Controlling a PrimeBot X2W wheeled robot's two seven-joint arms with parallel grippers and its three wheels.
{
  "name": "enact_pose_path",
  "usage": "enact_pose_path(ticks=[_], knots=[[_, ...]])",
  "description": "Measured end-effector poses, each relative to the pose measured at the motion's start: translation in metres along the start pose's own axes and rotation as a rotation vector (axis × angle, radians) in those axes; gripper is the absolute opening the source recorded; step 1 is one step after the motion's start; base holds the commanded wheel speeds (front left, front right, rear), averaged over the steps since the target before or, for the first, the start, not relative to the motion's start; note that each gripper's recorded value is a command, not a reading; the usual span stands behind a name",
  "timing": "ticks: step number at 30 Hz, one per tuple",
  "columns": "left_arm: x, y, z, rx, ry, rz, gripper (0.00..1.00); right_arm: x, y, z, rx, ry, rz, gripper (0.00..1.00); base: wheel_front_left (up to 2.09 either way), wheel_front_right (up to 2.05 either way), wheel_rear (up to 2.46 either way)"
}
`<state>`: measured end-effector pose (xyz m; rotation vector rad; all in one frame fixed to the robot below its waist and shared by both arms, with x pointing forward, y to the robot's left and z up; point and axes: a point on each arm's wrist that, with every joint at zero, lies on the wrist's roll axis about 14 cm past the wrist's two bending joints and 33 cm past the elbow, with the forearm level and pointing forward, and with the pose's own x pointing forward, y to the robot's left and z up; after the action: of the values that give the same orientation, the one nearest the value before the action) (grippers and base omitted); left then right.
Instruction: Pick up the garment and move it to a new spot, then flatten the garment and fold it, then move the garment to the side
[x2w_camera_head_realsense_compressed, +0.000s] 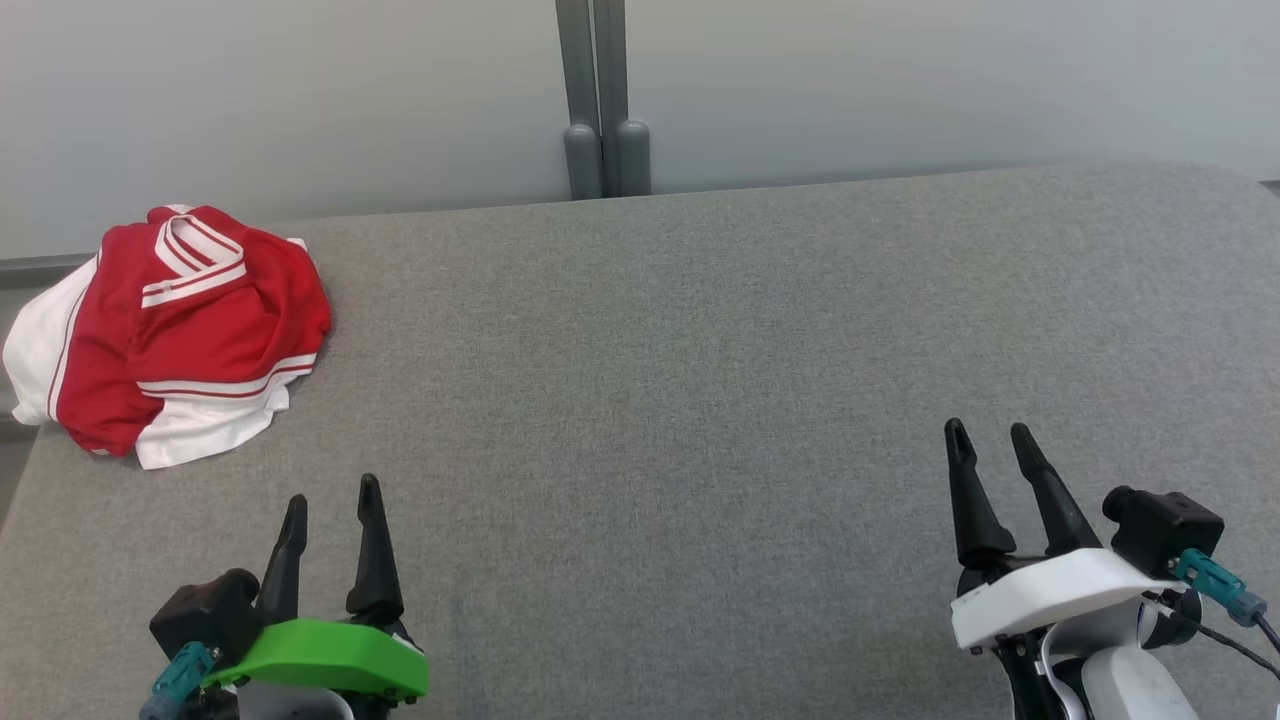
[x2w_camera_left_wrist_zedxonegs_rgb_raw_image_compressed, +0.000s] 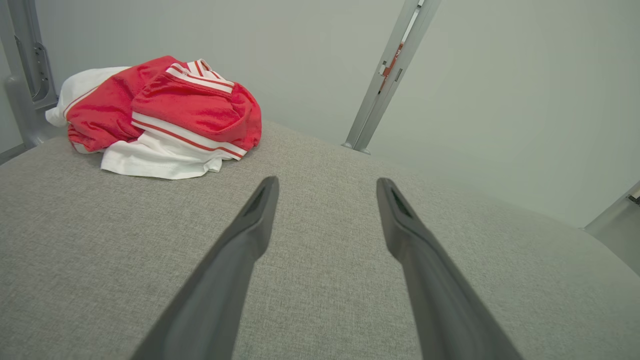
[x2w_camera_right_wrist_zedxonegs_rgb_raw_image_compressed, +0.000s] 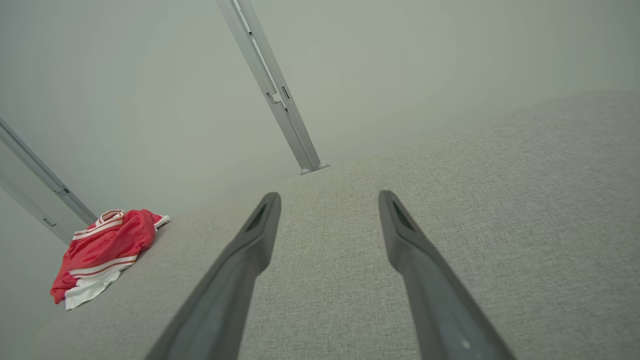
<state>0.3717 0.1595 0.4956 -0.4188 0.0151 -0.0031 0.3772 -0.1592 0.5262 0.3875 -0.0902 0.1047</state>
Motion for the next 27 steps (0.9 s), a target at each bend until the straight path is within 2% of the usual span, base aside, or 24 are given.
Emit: enact_pose_path(ticks=[27], knots=[[-0.0087, -0.0026, -0.0066, 0.211, -0.016, -0.028, 1.0, -0.0023, 0.0104, -0.0055, -0.236, -0.002, 0.061, 1.0, 0.0, 0.0, 0.0]])
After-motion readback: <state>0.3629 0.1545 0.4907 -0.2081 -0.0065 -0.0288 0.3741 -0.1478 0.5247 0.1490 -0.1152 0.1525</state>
